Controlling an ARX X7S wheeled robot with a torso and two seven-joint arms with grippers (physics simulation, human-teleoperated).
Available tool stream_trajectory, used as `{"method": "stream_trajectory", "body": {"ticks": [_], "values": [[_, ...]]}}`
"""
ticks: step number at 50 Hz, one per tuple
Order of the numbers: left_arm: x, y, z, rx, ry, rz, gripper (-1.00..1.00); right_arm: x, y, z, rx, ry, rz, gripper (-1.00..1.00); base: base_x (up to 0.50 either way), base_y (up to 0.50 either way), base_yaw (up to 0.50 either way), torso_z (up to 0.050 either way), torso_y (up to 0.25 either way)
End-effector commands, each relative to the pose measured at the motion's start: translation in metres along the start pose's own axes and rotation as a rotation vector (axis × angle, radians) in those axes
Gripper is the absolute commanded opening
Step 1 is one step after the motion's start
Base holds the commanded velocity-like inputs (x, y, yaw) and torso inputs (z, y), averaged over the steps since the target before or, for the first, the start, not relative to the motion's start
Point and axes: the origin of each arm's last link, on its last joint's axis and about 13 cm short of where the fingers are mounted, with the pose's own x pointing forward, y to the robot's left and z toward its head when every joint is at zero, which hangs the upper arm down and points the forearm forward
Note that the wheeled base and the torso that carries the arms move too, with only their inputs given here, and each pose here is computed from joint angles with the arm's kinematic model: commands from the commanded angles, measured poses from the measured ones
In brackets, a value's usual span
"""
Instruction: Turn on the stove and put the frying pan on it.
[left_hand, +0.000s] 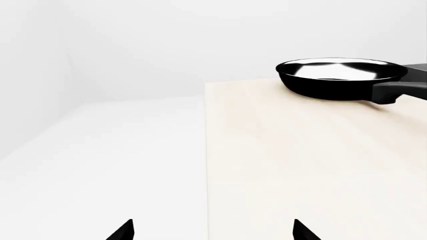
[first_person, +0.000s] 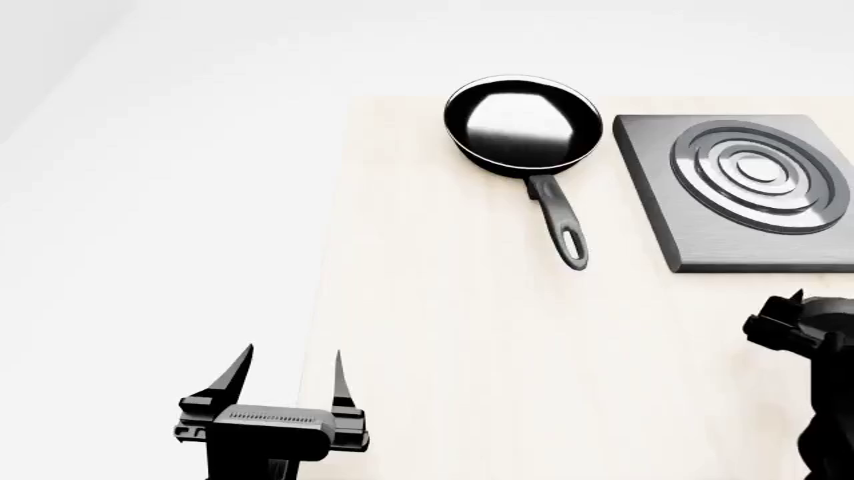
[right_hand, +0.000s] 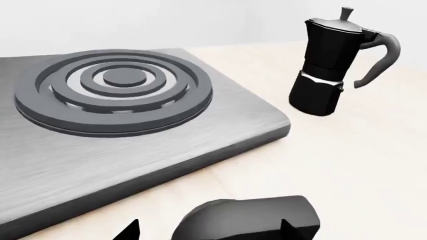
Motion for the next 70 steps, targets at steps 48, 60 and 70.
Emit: {"method": "stream_trajectory", "body": {"ticks": [48, 60, 70], "values": [[0.0, 0.0, 0.001, -0.002, -0.003, 0.0, 1.0, -0.034, 0.028, 0.05, -0.012, -0.096, 0.136, 1.0, 0.0, 0.0, 0.0, 0.0, 0.0], [0.001, 0.0, 0.001, 0.001, -0.002, 0.002, 1.0, -0.044, 0.039, 0.059, 0.012, -0.121, 0.196, 1.0, 0.0, 0.0, 0.0, 0.0, 0.0], [0.001, 0.0, 0.0, 0.0, 0.001, 0.001, 1.0, -0.051, 0.051, 0.068, -0.024, -0.179, 0.21, 1.0, 0.0, 0.0, 0.0, 0.0, 0.0]]}}
